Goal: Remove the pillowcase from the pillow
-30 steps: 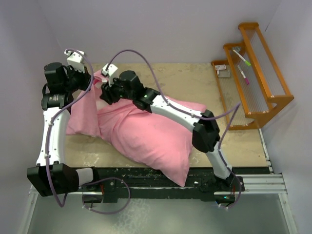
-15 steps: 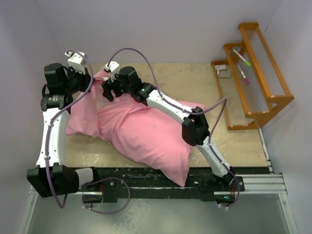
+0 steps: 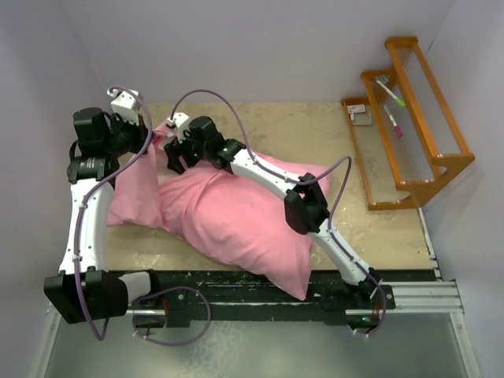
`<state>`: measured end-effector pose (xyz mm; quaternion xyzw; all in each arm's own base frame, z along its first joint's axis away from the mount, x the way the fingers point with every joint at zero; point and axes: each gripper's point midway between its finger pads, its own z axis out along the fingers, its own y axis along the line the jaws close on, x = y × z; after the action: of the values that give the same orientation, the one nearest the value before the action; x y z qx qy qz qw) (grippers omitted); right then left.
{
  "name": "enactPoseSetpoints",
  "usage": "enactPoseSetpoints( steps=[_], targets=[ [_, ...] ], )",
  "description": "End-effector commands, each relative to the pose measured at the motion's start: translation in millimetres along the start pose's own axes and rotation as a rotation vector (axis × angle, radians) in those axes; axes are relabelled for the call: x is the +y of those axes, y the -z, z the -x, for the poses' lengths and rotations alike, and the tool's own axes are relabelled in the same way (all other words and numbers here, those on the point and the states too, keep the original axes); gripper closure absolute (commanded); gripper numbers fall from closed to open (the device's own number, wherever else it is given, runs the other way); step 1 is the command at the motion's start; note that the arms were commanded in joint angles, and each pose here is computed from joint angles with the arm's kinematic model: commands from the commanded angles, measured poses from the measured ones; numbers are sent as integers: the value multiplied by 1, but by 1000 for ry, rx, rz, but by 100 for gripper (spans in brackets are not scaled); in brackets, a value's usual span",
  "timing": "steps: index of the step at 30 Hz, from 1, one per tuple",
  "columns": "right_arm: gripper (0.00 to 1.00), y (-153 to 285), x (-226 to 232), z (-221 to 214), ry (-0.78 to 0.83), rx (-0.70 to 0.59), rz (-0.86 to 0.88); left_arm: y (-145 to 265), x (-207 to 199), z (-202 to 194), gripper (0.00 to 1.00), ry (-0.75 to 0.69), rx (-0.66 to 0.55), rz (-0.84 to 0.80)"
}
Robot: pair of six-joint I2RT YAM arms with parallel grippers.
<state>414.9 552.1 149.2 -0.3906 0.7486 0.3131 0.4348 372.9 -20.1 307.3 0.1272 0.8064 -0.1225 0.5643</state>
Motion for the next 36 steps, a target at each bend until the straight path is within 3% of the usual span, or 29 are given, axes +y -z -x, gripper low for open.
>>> enactPoseSetpoints(
  steps=[1, 6, 9, 14, 18, 25, 31, 36],
  targets=[
    [31, 6, -2, -88, -74, 263, -23, 8, 12, 21, 100, -42, -90, 51],
    [100, 5, 4, -63, -116, 153, -10, -3, 49, -7, 100, -51, -37, 161],
    [100, 17, 15, -16, -126, -23, 28, -6, 72, -18, 100, -61, -29, 222],
    [100, 83, 31, 111, -57, -359, 34, 0, 82, 1, 100, -16, -81, 209],
    [100, 174, 49, 215, 25, -666, -25, 17, 63, 54, 100, 18, -188, 132],
    [100, 324, 81, 339, 95, -1121, -86, 72, 10, 168, 100, 15, -394, -28],
    [100, 390, 124, 380, 160, -1262, -41, 130, -16, 232, 100, -119, -553, 9],
    [100, 370, 131, 360, 202, -1212, -104, 153, -33, 239, 100, -205, -597, 10]
  ],
)
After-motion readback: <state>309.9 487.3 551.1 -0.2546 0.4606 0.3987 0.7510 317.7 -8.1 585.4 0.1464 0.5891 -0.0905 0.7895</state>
